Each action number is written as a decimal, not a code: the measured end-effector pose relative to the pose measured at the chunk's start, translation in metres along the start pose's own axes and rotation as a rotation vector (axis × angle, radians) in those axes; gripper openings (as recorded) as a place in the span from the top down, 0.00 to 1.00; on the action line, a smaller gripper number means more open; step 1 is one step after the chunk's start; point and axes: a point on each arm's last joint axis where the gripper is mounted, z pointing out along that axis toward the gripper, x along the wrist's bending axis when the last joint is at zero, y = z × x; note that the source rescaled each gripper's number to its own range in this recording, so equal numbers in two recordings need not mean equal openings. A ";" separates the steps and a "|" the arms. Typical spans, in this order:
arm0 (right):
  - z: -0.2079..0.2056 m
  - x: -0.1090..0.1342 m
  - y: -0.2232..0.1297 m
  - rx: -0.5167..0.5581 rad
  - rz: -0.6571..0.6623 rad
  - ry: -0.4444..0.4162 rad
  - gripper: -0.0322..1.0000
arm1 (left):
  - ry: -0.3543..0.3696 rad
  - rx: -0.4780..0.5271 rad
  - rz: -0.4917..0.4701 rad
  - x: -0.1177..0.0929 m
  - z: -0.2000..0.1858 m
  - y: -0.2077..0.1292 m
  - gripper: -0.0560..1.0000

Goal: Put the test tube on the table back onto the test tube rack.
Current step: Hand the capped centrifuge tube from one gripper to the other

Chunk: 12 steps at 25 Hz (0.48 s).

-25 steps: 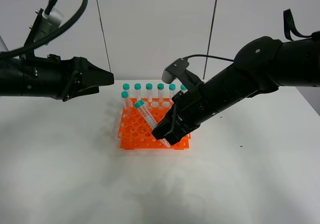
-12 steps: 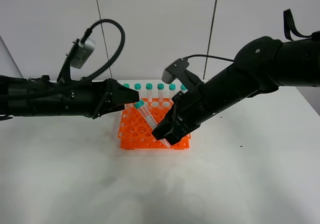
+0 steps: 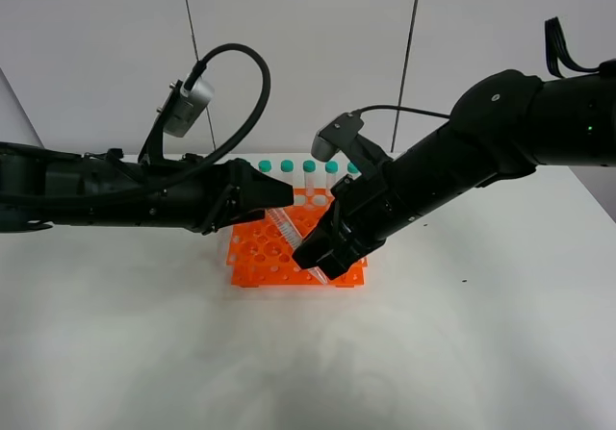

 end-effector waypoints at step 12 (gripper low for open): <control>0.000 -0.001 0.001 -0.008 0.003 -0.013 0.94 | -0.017 0.000 0.009 -0.002 0.000 0.001 0.27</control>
